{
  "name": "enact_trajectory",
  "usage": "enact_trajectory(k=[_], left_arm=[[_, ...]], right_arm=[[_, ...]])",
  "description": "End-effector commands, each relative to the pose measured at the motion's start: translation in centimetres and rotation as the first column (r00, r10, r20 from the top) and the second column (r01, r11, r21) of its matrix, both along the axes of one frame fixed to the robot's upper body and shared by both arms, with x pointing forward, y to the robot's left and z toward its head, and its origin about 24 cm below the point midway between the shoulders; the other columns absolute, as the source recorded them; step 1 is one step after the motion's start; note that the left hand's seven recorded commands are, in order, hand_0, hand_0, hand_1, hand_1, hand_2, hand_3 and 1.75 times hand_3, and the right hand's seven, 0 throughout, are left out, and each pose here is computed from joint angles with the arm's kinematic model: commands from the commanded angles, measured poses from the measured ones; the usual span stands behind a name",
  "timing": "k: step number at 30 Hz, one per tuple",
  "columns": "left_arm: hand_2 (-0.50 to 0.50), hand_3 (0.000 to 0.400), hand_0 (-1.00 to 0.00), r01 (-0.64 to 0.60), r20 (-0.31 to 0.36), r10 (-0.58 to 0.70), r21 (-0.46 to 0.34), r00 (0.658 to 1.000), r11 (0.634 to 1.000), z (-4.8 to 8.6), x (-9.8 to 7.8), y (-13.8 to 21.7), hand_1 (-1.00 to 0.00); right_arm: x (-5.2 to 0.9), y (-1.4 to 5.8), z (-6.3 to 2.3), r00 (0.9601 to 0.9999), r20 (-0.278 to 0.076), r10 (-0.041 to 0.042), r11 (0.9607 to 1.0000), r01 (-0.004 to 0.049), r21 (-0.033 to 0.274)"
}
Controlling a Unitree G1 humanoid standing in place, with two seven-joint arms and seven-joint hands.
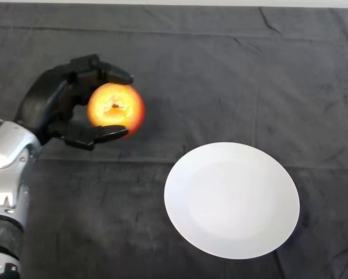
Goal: Move the apple to the plate
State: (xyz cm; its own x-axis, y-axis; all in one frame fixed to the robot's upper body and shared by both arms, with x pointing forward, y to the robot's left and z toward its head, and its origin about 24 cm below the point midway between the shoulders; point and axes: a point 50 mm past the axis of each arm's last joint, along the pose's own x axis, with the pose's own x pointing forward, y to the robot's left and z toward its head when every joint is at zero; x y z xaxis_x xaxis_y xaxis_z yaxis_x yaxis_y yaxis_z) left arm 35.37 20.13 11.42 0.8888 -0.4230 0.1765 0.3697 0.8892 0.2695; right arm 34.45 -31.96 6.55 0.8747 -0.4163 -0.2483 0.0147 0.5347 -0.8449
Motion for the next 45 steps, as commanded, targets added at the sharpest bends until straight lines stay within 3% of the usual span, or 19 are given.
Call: enact_trajectory(k=[1, 10, 19, 30, 34, 45], left_arm=[[0.0, 0.4, -1.0, 0.009, 0.051, -0.01, 0.014, 0.999, 1.0, 0.2, -0.6, -0.7, -1.0], [0.0, 0.4, -1.0, 0.074, 0.126, -0.075, 0.011, 0.989, 0.997, 0.6, -1.4, -4.7, -1.0], [0.0, 0.4, -1.0, 0.177, 0.137, -0.179, 0.032, 0.974, 0.984, 0.0, -2.5, -9.2, -1.0], [0.0, 0.4, -1.0, 0.285, 0.087, -0.293, 0.088, 0.952, 0.954, -1.7, -3.4, -12.1, -1.0], [0.0, 0.4, -1.0, 0.311, 0.056, -0.319, 0.121, 0.946, 0.943, -2.8, -3.7, -12.6, -1.0], [0.0, 0.4, -1.0, 0.355, -0.014, -0.361, 0.221, 0.932, 0.908, -4.2, -3.6, -13.2, -1.0]], right_arm=[[-0.57, -0.49, -0.44, 0.9998, -0.011, -0.0189, 0.9998, 0.019, 0.007], [-0.6, -0.47, -0.44, 0.9998, -0.01, -0.0185, 0.9998, 0.0186, 0.008], [-0.62, -0.46, -0.44, 0.9998, -0.01, -0.0183, 0.9998, 0.0184, 0.009], [-0.64, -0.46, -0.43, 0.9998, -0.009, -0.0185, 0.9998, 0.0186, 0.009], [-0.64, -0.46, -0.43, 0.9998, -0.01, -0.0187, 0.9998, 0.0188, 0.01], [-0.63, -0.47, -0.42, 0.9998, -0.01, -0.0193, 0.9998, 0.0194, 0.009]])
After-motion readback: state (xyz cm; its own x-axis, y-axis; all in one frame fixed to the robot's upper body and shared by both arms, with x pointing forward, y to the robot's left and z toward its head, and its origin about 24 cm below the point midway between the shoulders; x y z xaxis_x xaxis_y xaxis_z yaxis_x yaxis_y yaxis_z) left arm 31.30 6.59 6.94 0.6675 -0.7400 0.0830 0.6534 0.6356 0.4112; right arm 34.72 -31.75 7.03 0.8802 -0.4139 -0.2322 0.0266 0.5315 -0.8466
